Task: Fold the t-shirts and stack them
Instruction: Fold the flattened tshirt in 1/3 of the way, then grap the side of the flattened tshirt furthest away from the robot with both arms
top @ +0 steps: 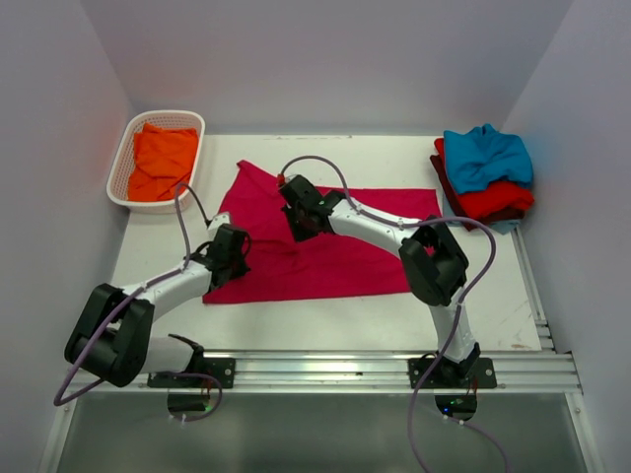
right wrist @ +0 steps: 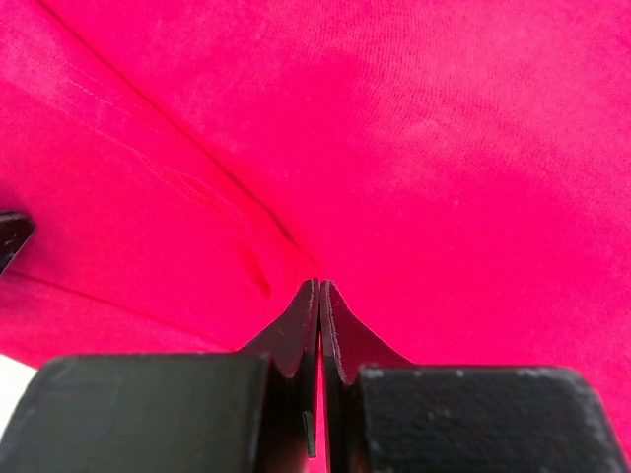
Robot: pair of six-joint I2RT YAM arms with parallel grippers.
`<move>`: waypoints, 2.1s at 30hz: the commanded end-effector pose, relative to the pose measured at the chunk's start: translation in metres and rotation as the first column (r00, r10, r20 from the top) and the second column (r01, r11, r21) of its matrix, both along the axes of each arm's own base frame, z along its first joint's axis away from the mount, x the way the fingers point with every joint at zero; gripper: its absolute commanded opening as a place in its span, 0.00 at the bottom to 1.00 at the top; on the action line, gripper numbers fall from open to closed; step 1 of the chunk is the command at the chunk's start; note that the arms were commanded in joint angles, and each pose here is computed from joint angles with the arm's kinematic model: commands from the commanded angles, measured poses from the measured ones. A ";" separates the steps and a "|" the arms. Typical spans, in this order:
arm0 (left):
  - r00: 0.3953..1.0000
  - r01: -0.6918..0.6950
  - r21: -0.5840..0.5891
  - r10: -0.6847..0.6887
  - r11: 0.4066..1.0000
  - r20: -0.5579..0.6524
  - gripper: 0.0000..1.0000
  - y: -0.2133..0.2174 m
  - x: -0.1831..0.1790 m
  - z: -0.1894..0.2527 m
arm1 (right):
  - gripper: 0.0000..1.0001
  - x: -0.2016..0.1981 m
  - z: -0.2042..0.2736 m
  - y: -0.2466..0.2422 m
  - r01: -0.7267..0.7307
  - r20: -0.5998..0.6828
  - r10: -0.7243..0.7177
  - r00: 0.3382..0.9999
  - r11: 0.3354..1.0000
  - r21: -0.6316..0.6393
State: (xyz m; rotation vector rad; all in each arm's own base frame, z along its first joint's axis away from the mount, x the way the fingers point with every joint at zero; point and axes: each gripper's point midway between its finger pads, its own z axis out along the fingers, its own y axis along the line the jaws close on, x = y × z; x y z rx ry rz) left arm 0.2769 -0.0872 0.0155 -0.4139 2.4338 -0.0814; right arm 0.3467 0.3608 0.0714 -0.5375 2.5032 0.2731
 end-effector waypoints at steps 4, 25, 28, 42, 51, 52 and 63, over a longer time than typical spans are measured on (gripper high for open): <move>0.979 -0.098 0.156 0.123 0.983 -0.161 0.00 0.037 -0.042 -0.011 | 0.00 -0.019 0.010 0.029 -0.053 -0.095 0.072 0.993 0.981 0.185; 0.983 -0.093 0.137 0.113 0.986 -0.147 0.00 0.035 -0.044 -0.007 | 0.00 -0.069 -0.034 0.127 -0.273 -0.223 0.354 0.908 0.905 0.326; 0.983 -0.088 0.135 0.108 0.987 -0.146 0.00 0.035 -0.043 -0.006 | 0.00 -0.054 -0.043 0.129 -0.264 -0.221 0.338 0.915 0.915 0.306; 0.985 -0.077 0.133 0.096 0.988 -0.141 0.00 0.034 -0.042 -0.005 | 0.00 0.009 -0.048 0.097 -0.198 -0.167 0.239 0.957 0.953 0.230; 0.986 -0.070 0.132 0.089 0.989 -0.142 0.00 0.033 -0.042 -0.005 | 0.00 0.043 -0.045 0.081 -0.163 -0.097 0.181 0.979 0.973 0.162; 0.986 -0.072 0.132 0.090 0.989 -0.142 0.00 0.033 -0.042 -0.005 | 0.00 0.047 -0.042 0.078 -0.152 -0.085 0.167 0.982 0.976 0.155; 0.986 -0.067 0.127 0.085 0.990 -0.141 0.00 0.032 -0.042 -0.006 | 0.00 0.057 0.082 0.048 -0.128 0.210 0.080 0.974 0.967 0.222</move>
